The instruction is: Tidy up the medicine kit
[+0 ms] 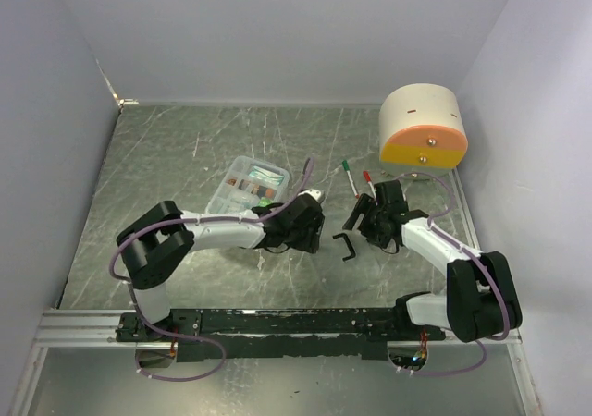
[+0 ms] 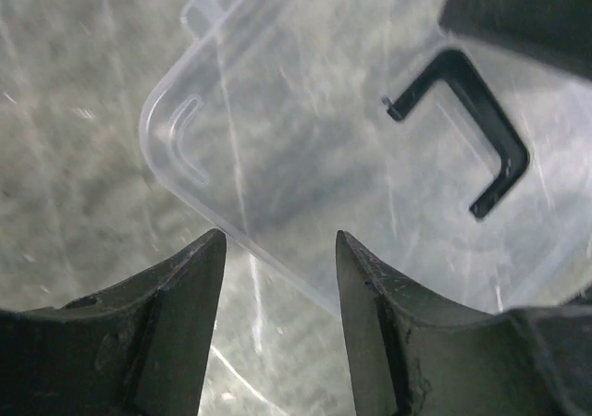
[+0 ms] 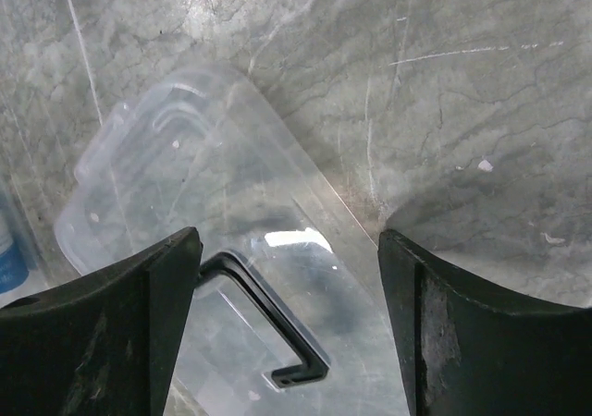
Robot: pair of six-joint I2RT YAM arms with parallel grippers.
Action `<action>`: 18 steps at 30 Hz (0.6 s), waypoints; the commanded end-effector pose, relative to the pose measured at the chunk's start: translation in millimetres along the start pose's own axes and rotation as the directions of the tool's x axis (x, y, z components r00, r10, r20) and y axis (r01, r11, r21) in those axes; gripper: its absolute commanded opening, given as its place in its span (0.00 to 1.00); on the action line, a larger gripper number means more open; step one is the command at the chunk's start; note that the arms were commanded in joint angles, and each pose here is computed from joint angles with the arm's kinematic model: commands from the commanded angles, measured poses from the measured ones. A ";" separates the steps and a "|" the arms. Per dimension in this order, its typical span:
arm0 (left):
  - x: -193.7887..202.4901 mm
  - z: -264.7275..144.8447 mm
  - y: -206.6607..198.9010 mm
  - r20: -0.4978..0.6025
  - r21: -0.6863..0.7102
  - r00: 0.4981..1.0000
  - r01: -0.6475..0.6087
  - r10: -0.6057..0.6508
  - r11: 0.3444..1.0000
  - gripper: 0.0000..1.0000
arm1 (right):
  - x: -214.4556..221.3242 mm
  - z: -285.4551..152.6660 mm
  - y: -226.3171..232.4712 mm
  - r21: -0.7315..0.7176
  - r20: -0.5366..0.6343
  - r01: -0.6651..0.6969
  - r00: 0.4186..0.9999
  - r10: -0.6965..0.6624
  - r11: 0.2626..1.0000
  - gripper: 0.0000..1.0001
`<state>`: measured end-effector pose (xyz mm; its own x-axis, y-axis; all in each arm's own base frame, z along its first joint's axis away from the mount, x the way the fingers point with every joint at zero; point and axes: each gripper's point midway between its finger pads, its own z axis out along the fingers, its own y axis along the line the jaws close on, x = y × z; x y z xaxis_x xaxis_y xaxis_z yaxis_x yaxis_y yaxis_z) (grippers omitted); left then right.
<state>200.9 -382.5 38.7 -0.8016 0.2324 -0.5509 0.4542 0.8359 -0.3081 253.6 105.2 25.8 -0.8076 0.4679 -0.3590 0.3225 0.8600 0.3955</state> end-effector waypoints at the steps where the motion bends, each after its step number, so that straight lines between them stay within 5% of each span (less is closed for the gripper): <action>1: -48.1 11.4 -3.1 0.113 -0.014 0.993 -0.027 0.029 1.000 0.60 | 1.7 1.0 6.5 -0.004 -0.034 -0.024 0.999 0.024 1.000 0.74; 8: -74.3 36.6 7.4 0.102 -0.004 0.994 -0.026 0.026 1.000 0.51 | 3.9 0.3 9.3 -0.022 -0.039 -0.037 0.999 0.036 0.999 0.58; 14: -61.3 22.5 1.7 0.056 0.044 0.998 0.005 -0.008 0.999 0.69 | 4.9 -3.6 -3.1 0.020 -0.019 -0.006 1.000 0.007 1.000 0.60; 18: -43.4 18.3 1.5 0.019 0.077 0.999 0.036 -0.037 0.996 0.70 | 8.8 -3.9 -7.4 0.020 -0.030 0.059 0.998 -0.059 0.998 0.65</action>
<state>264.8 -393.9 37.9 -0.7866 0.2033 -0.5831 0.4395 0.8476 -0.2974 248.4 103.2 24.2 -0.8179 0.4652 -0.3385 0.3357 0.8638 0.3757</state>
